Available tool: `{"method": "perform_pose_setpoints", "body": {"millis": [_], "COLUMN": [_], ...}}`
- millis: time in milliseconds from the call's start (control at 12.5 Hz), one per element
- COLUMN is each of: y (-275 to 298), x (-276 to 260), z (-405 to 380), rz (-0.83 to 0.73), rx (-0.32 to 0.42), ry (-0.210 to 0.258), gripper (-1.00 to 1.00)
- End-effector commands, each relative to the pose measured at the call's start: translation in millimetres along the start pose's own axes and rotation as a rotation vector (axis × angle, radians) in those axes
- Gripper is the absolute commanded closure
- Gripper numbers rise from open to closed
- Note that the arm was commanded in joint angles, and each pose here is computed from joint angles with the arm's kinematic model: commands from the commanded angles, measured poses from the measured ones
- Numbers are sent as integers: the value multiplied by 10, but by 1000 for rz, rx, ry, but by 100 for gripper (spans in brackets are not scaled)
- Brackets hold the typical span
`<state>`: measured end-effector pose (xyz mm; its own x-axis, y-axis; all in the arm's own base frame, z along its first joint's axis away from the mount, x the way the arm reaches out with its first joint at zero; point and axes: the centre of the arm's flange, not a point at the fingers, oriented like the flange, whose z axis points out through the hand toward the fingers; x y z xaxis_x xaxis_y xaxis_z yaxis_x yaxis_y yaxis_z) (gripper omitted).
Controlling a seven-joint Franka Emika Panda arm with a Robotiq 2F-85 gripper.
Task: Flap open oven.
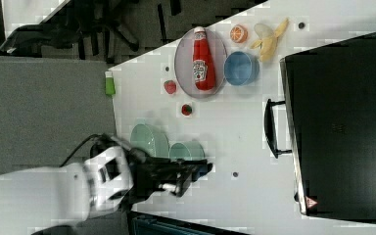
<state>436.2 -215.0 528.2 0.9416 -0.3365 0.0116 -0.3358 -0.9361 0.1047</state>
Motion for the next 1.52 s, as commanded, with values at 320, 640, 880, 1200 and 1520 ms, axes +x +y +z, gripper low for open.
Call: {"method": "perform_pose_setpoints", "body": {"millis": [320,640,880,1200,1520], "y": [136,108,29,3,-93], "x": [489,598,599,597,579], "z": [804,1347,1791,2112,2202], "rz": [-303,-307,-324,-334,-316], "rx": [-60,-81,-92,-108,-111], "ry": [39,0,-15,16,0], "gripper": [65,65,65,65,65]}}
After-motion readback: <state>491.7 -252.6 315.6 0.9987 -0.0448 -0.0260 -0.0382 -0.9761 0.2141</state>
